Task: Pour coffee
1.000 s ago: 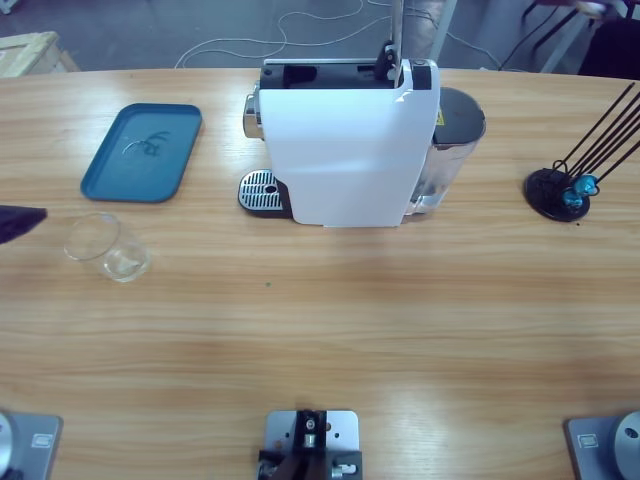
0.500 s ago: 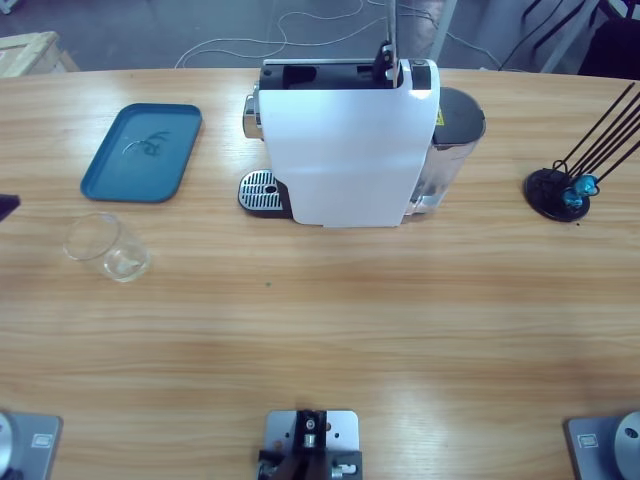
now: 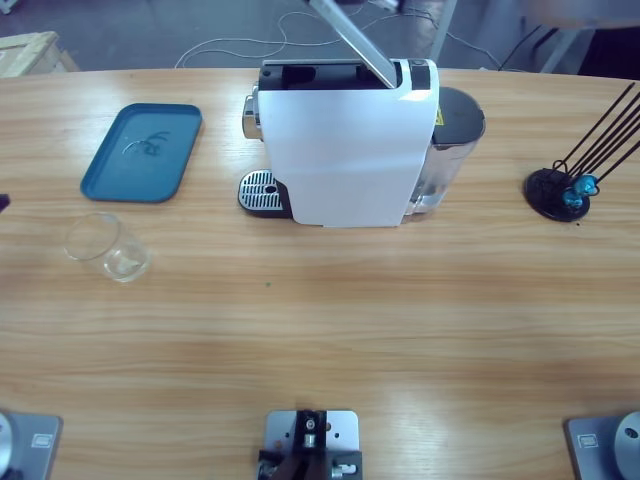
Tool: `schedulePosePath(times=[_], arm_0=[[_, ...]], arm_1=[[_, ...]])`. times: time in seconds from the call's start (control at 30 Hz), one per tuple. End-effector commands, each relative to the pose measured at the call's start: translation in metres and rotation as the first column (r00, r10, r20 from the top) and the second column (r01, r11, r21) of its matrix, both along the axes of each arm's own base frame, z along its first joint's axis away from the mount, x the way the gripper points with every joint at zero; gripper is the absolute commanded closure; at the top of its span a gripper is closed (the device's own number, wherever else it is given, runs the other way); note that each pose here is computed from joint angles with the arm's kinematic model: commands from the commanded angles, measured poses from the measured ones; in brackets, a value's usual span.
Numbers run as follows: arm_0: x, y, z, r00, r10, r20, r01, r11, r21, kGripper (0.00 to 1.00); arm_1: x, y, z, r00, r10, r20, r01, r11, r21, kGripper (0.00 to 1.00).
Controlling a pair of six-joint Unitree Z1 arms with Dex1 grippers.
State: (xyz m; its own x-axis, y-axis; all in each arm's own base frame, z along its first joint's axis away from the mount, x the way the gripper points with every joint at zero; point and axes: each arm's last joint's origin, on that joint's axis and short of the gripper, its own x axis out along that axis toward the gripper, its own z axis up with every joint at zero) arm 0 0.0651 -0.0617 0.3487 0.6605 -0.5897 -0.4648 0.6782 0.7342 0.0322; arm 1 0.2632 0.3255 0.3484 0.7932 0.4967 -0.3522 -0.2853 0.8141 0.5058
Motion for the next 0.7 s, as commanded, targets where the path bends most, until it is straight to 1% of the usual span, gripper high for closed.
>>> schedulePosePath(times=[0.03,0.13,0.23,0.37,0.5,0.7], arm_0=[[-0.003,0.003,-0.010,1.000,0.002,-0.013,-0.001,0.999,0.036,0.009],[-0.003,0.003,-0.010,1.000,0.004,-0.013,-0.004,0.999,0.038,0.009],[-0.002,0.003,-0.010,1.000,0.012,-0.020,-0.011,0.999,0.038,0.009],[-0.001,0.003,-0.010,0.993,0.071,-0.099,-0.070,0.997,0.008,0.009],[-0.001,0.003,-0.010,0.991,0.078,-0.113,-0.078,0.997,0.007,0.009],[-0.002,0.003,-0.011,0.991,0.078,-0.113,-0.078,0.997,0.007,0.009]], arm_1=[[0.003,0.043,-0.115,0.974,0.082,-0.211,-0.130,0.966,-0.225,1.000],[0.002,0.042,-0.134,0.962,0.057,-0.267,-0.130,0.956,-0.263,1.000],[0.002,0.042,-0.141,0.958,0.046,-0.284,-0.127,0.953,-0.274,1.000],[0.003,0.041,-0.154,0.946,0.035,-0.323,-0.138,0.944,-0.299,1.000],[0.002,0.042,-0.170,0.927,0.022,-0.376,-0.150,0.937,-0.316,1.000],[-0.001,0.039,-0.177,0.917,0.004,-0.400,-0.144,0.936,-0.320,1.000]])
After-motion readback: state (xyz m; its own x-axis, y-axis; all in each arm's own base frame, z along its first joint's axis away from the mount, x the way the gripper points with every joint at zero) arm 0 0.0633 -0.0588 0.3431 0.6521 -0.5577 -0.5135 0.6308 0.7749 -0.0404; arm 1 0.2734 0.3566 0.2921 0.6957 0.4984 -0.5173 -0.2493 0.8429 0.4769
